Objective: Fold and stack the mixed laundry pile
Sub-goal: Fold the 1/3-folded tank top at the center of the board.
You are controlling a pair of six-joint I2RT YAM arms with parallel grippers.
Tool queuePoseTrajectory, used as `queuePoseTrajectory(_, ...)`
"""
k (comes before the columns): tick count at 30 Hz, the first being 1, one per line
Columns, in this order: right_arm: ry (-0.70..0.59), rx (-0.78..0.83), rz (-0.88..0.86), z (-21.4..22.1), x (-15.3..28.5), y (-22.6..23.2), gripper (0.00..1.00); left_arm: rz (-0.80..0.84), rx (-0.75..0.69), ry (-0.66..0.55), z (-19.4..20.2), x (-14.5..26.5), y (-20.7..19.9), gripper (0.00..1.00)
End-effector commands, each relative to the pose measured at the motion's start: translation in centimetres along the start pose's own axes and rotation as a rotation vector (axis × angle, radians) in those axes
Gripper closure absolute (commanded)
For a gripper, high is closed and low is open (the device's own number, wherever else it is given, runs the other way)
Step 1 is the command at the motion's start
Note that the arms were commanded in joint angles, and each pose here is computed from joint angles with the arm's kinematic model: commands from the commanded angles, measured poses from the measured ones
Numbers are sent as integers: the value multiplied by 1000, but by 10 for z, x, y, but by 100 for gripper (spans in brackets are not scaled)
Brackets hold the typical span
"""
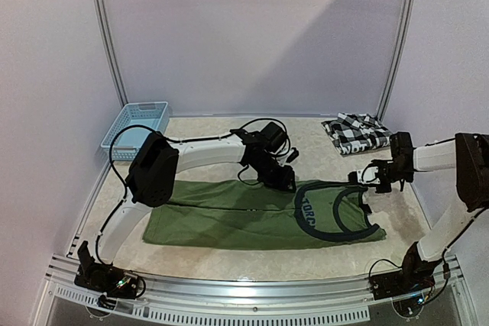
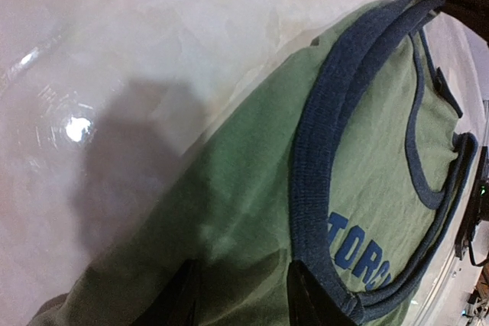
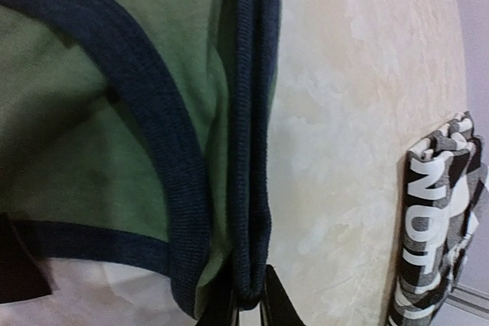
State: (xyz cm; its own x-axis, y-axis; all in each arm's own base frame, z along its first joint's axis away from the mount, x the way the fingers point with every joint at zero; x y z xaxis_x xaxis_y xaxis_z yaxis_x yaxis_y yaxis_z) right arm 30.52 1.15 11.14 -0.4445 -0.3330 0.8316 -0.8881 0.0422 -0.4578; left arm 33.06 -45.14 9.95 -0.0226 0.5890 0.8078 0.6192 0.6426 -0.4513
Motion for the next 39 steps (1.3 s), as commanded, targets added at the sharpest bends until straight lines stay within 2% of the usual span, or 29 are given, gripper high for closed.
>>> queuePoseTrajectory(1, 78, 134, 251, 4, 2, -18, 90, -55, 21, 124, 27, -11, 5, 60)
queuePoseTrajectory(5, 65, 131, 341, 1, 9, -22, 94, -50, 21, 116, 26, -11, 4, 60)
queuePoseTrajectory(11, 43, 209, 345, -9, 16, -9, 100, -42, 19, 103, 26, -9, 3, 61)
queuePoseTrajectory(17, 84, 278, 361, -6, 14, 8, 100, -42, 10, 97, 25, -7, 3, 61)
queuePoseTrajectory(24, 88, 417, 524, -8, 14, 17, 100, -37, 12, 93, 25, -9, 3, 61)
queuePoseTrajectory(33, 103, 527, 523, -6, 10, 44, 100, -36, -1, 89, 24, -3, 1, 61)
queuePoseTrajectory(35, 95, 561, 539, -7, 10, 56, 95, -34, -8, 85, 22, -1, -1, 61)
queuePoseTrajectory(37, 97, 593, 531, -7, 8, 70, 83, -32, -17, 83, 21, 2, -2, 61)
queuePoseTrajectory(39, 133, 626, 494, -4, 8, 82, 79, -33, -29, 77, 18, 8, -4, 60)
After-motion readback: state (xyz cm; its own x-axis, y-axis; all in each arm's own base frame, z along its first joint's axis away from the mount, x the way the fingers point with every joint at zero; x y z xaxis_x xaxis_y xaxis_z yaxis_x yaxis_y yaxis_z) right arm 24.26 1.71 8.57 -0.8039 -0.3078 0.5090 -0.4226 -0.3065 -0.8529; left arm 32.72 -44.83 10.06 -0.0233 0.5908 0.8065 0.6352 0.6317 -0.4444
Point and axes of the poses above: each gripper's point midway between its finger pads, its own x axis back along the fingers, its own y axis along the line the jaws close on, z = x × y, the point moved 10 cm from there along x, back along the fingers, and after that the axes turned 2 degrees about -x, right-handed, at the moved point
